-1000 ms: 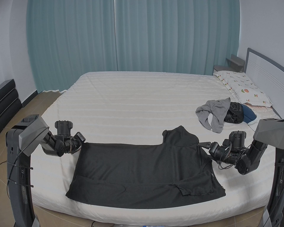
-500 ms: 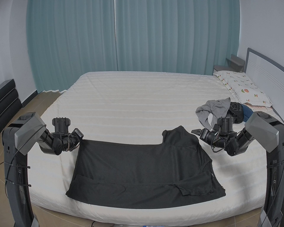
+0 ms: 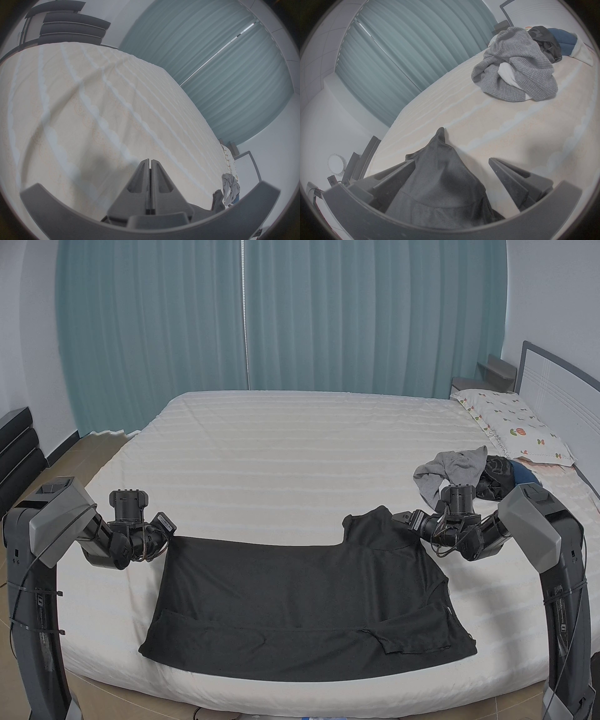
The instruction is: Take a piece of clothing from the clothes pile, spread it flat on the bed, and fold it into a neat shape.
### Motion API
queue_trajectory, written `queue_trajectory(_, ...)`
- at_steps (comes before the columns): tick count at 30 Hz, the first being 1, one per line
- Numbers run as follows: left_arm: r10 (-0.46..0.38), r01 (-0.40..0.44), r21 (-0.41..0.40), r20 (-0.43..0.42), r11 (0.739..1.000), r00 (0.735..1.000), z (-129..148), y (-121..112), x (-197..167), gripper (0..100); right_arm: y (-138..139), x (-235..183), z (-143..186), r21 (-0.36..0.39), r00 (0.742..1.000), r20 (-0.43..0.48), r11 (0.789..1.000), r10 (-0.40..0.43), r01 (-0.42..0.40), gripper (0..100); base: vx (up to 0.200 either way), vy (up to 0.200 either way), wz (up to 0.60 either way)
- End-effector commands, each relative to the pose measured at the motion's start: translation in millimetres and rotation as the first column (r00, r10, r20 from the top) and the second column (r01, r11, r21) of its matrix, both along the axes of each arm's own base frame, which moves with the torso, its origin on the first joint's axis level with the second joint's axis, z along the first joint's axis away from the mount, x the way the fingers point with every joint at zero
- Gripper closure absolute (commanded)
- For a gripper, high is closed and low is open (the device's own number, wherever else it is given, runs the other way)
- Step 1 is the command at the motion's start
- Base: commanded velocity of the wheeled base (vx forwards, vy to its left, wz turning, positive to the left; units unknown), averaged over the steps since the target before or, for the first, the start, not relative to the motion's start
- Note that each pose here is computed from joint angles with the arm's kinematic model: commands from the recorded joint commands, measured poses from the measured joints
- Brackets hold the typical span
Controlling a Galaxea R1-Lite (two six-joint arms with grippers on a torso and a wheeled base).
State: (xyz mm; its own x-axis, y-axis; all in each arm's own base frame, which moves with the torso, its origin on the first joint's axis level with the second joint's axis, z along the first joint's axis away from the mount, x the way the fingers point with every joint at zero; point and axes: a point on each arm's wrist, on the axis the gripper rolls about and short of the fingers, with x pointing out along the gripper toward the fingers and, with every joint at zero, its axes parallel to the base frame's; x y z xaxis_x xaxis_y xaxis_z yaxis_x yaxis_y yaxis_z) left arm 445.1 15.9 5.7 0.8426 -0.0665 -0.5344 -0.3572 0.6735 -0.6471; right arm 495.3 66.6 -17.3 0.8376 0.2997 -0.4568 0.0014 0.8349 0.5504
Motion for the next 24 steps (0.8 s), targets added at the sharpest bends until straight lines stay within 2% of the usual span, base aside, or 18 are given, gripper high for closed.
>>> queue_trajectory(1, -0.001, 0.001, 0.000, 0.002, 1.000, 1.000, 0.9, -0.4, 0.2, 100, -1.7, 1.0, -7.7, -0.001, 1.000, -0.011, 1.000, -0.003, 0.003, 100, 0.000, 0.000, 0.00)
queue_trajectory(13, 0.000, 0.000, 0.003, 0.013, 1.000, 1.000, 5.3, 0.3, 0.4, 100, -9.9, -12.5, 14.2, 0.016, 1.000, -0.005, 1.000, -0.012, 0.012, 100, 0.000, 0.000, 0.00)
queue_trajectory(18, 0.010, -0.010, 0.003, 0.044, 1.000, 0.999, 19.8, 4.3, -0.8, 100, -12.4, -15.3, 45.3, 0.092, 0.994, 0.100, 0.995, -0.047, 0.038, 100, 0.000, 0.000, 0.00)
queue_trajectory(24, 0.021, -0.021, 0.004, 0.048, 1.000, 0.999, 22.9, 8.4, -2.0, 100, -16.6, -19.6, 44.1, 0.106, 0.990, 0.126, 0.993, -0.063, 0.050, 100, 0.000, 0.000, 0.00)
